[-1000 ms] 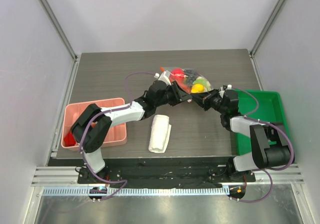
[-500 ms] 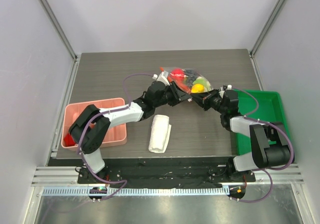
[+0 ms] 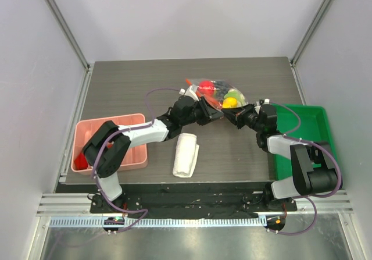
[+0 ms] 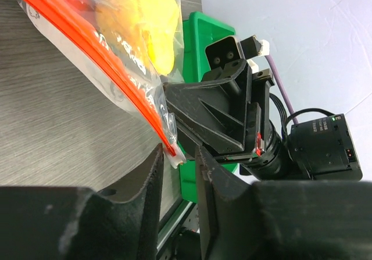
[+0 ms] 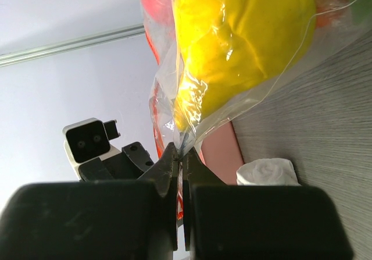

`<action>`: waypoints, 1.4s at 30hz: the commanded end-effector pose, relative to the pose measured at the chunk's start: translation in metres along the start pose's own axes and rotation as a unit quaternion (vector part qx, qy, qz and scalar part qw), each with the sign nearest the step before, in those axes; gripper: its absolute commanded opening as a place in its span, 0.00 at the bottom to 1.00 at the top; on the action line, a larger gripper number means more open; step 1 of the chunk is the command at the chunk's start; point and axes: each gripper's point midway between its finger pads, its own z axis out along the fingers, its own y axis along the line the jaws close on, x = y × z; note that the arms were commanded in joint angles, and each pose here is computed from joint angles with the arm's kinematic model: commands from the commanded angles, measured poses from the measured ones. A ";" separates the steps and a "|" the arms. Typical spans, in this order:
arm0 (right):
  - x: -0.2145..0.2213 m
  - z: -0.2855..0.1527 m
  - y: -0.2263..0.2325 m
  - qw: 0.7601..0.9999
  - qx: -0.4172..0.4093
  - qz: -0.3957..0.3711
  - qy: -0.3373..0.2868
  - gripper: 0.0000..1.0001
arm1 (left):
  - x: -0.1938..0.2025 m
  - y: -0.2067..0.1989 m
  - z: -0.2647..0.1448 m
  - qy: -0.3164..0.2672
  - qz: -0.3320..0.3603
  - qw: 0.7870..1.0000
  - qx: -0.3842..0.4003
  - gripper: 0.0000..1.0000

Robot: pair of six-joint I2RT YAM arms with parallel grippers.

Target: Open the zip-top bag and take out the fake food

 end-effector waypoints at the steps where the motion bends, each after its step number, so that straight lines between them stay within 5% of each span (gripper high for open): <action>1: -0.001 -0.002 0.022 0.999 -0.034 -0.028 -0.008 0.01 | -0.002 -0.010 0.001 -0.008 0.001 1.000 0.015 0.26; 11: 0.001 -0.005 0.026 0.999 -0.039 -0.030 -0.007 0.01 | -0.005 -0.002 0.005 -0.014 0.006 1.000 -0.004 0.13; 14: 0.001 -0.006 0.027 0.999 -0.043 -0.031 -0.008 0.01 | -0.008 0.004 0.006 -0.022 0.009 1.000 -0.018 0.00; 26: 0.017 -0.014 0.008 0.998 -0.023 -0.051 0.035 0.01 | -0.067 0.019 -0.013 -0.080 0.037 0.996 -0.015 0.00; 35: 0.009 -0.001 0.012 0.986 0.001 -0.153 0.068 0.01 | -0.029 -0.018 -0.008 -0.004 0.013 0.996 0.083 0.00; 36: 0.009 -0.002 0.011 0.986 0.005 -0.153 0.063 0.27 | -0.025 -0.021 -0.006 -0.002 0.008 0.996 0.089 0.00; 37: 0.012 -0.009 0.011 0.986 0.019 -0.156 0.059 0.39 | -0.021 -0.024 -0.005 0.001 0.008 0.996 0.092 0.00; 42: 0.016 -0.027 0.000 0.991 0.070 -0.113 0.024 0.48 | 0.004 -0.033 0.004 0.016 0.011 0.996 0.092 0.00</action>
